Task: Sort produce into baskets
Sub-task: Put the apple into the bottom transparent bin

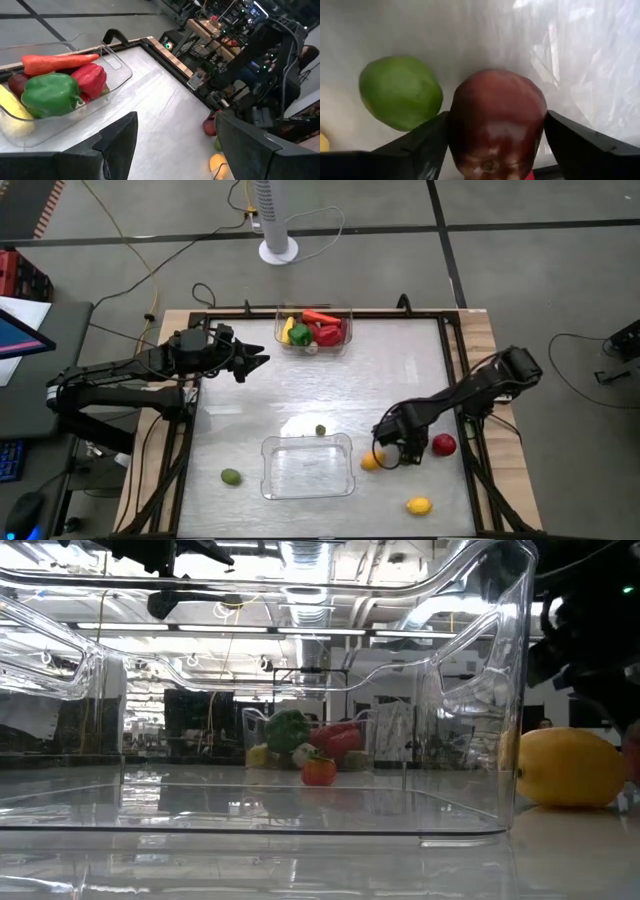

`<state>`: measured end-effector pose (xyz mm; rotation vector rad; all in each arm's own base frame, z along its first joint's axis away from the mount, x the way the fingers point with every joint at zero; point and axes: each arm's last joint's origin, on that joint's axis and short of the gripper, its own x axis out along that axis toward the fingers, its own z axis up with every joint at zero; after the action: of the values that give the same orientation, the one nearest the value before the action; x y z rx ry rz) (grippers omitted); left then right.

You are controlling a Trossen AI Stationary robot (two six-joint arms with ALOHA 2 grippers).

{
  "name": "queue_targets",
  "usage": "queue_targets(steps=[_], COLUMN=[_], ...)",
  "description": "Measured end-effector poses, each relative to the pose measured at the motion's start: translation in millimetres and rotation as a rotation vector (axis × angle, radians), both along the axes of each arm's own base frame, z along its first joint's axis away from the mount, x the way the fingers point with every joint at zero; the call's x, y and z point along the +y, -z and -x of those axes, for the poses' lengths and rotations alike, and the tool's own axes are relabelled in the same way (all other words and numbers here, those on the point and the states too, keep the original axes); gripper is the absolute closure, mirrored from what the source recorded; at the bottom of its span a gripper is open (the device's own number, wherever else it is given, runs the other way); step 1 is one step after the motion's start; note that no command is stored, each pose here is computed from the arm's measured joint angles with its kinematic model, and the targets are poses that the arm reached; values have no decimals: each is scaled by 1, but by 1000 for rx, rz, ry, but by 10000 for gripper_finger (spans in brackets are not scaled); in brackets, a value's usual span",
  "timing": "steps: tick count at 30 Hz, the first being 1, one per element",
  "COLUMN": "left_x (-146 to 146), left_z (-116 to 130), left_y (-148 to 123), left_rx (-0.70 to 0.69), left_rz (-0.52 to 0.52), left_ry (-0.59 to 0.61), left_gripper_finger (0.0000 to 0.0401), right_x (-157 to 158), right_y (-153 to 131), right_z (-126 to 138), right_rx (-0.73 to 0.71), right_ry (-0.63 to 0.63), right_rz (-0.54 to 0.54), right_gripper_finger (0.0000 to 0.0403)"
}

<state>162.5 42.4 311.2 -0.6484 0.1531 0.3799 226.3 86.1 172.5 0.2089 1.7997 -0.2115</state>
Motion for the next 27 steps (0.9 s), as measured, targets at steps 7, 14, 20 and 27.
queue_targets(steps=[7, 14, 20, 27], left_x=[0, 4, 10, 21], left_z=[0, 1, 1, 5], left_y=[0, -4, -12, -15], left_rx=[2, -24, -101, -166], left_rz=[-3, -65, -93, -15], left_ry=[-12, -125, -182, -219], left_gripper_finger=[150, 150, 150, 150], right_x=[-22, -66, -112, -175], right_y=[4, -22, -69, -125], right_z=[-9, -14, -35, -74], right_rx=[17, -90, -385, -763], right_ry=[33, 179, 231, 200], right_rz=[-42, 12, 13, 107], right_gripper_finger=[116, 116, 116, 116])
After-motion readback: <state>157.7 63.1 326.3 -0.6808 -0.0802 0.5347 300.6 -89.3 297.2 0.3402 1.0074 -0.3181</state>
